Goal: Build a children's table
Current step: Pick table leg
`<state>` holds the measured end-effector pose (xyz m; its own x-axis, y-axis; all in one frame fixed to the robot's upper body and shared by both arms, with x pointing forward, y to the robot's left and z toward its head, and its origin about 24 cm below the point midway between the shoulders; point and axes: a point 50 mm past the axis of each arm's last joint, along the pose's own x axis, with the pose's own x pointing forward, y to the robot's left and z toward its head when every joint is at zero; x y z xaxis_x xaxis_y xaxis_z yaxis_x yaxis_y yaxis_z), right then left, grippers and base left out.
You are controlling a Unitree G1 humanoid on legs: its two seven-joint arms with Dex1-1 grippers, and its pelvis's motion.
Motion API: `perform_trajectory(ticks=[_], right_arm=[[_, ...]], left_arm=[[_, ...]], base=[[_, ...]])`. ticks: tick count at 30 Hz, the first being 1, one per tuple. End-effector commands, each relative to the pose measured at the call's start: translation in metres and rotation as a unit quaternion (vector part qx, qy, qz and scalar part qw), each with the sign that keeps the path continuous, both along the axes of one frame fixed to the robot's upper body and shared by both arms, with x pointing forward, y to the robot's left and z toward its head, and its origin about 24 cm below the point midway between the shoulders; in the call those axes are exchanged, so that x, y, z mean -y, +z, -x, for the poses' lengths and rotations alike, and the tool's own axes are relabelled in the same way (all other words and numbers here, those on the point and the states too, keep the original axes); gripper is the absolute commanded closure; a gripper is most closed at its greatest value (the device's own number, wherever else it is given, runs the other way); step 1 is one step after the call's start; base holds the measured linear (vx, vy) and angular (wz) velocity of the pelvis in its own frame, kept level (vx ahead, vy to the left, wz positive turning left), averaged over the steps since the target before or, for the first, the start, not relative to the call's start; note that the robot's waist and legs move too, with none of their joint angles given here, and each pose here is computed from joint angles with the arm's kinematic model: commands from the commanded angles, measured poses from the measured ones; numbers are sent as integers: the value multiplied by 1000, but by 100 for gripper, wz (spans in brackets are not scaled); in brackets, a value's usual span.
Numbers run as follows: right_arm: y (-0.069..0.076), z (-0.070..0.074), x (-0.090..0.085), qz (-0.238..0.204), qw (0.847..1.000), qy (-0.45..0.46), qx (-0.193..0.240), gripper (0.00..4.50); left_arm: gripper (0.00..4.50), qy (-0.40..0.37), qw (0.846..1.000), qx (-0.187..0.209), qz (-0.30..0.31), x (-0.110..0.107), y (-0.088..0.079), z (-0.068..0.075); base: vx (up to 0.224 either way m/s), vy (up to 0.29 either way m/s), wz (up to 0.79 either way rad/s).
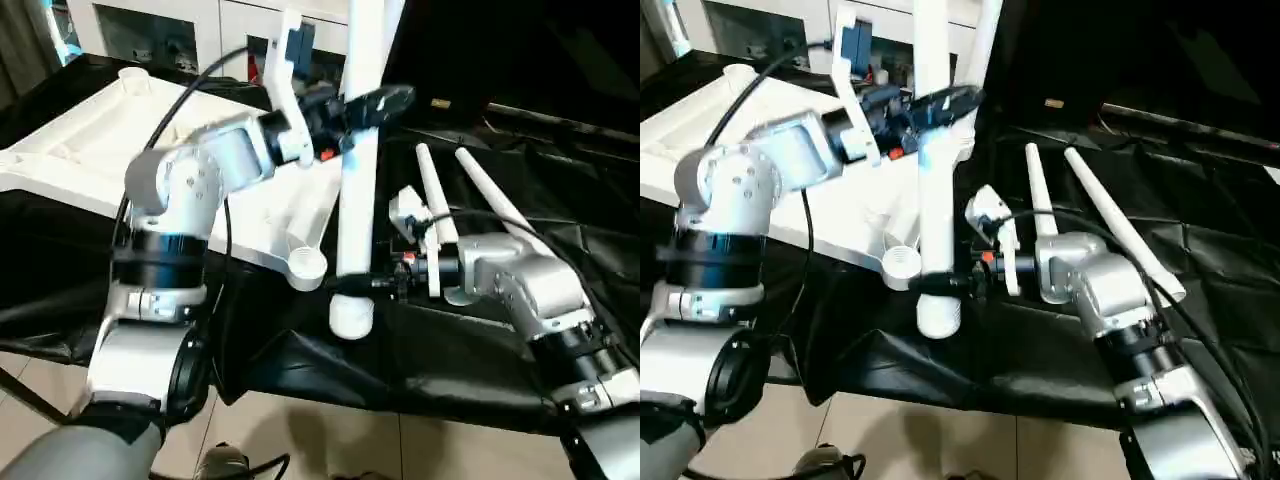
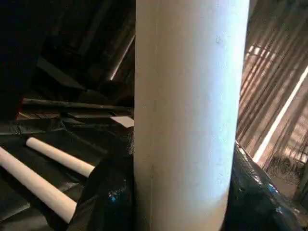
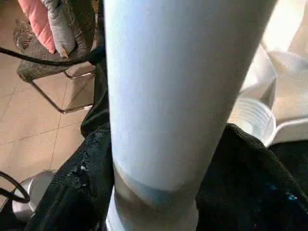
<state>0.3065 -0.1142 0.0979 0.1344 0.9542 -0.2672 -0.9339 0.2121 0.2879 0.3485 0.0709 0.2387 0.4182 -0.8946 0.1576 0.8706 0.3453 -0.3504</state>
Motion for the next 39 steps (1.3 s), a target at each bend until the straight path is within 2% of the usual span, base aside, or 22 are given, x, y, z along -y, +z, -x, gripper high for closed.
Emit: perform_trajectory(ticks=[1,10,12,14,16,23,34,38,39], right_arm=[[-2,-1,3,4,1000,-10,0,136],[-2,-1,2,-14,1000,-13,-8,136],[-2,-2,2,-22,1000,-14,-11,171],[-1,-2,2,-32,999,-15,-17,171],[0,-1,1,-40,999,-16,-23,205],[-4,0,1,-37,999,-14,-32,253],[-8,3,1,-30,999,-6,-40,260],[-9,3,1,-18,999,-7,-27,260],[-10,2,1,-15,999,-13,-29,225]], left_arm=[[284,-9,1000,11,7,4,10,2],[284,-20,1000,10,7,7,11,3],[284,-20,1000,10,7,7,11,3],[284,-20,1000,10,8,7,11,3],[284,-19,1000,10,8,7,12,3],[284,-16,1000,11,7,5,12,2],[284,-14,1000,13,4,4,13,2],[284,-16,1000,13,3,5,13,1],[284,-16,1000,13,2,5,13,1]], base=[[0,0,0],[0,0,0],[0,0,0],[0,0,0],[0,0,0],[0,0,0],[0,0,0],[0,0,0],[0,0,0]])
